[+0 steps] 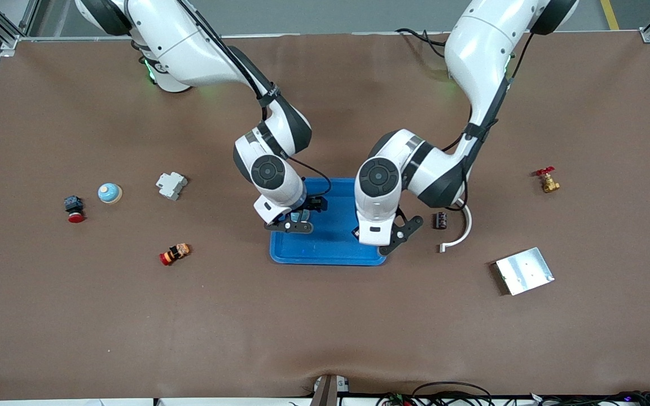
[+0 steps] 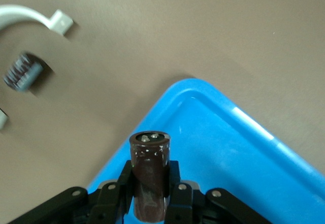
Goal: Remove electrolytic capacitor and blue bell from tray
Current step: 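Place the capacitor inside the white arc while the right gripper lifts the bell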
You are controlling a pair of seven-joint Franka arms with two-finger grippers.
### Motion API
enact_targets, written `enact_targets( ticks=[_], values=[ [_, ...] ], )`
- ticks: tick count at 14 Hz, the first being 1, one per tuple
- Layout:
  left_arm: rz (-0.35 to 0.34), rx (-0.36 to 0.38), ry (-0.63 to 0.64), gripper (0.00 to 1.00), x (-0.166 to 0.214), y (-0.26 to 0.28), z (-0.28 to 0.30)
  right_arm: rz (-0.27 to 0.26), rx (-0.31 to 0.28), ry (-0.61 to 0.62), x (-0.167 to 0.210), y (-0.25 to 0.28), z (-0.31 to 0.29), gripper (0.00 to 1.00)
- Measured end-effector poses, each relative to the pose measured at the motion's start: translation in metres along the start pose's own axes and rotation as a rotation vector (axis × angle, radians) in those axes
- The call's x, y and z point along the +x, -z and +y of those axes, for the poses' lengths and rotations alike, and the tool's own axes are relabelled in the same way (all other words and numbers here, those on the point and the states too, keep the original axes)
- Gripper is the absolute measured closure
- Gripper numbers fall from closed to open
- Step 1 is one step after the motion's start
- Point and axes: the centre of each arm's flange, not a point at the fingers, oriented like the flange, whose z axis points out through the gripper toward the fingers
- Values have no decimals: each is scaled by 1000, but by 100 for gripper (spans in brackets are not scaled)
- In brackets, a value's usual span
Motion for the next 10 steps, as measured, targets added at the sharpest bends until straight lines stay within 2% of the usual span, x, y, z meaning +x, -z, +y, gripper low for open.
enact_targets(
  ticks=[4, 8, 10],
  values=[
    [-9, 26, -257, 70, 34, 16, -58, -1, -2, -2, 0, -2, 0, 0],
    [27, -19, -443, 70, 73, 17, -144, 6, 1, -4, 2, -13, 2, 0],
    [20, -11, -520, 70, 86, 6, -183, 6, -3, -3, 2, -19, 3, 0]
  ],
)
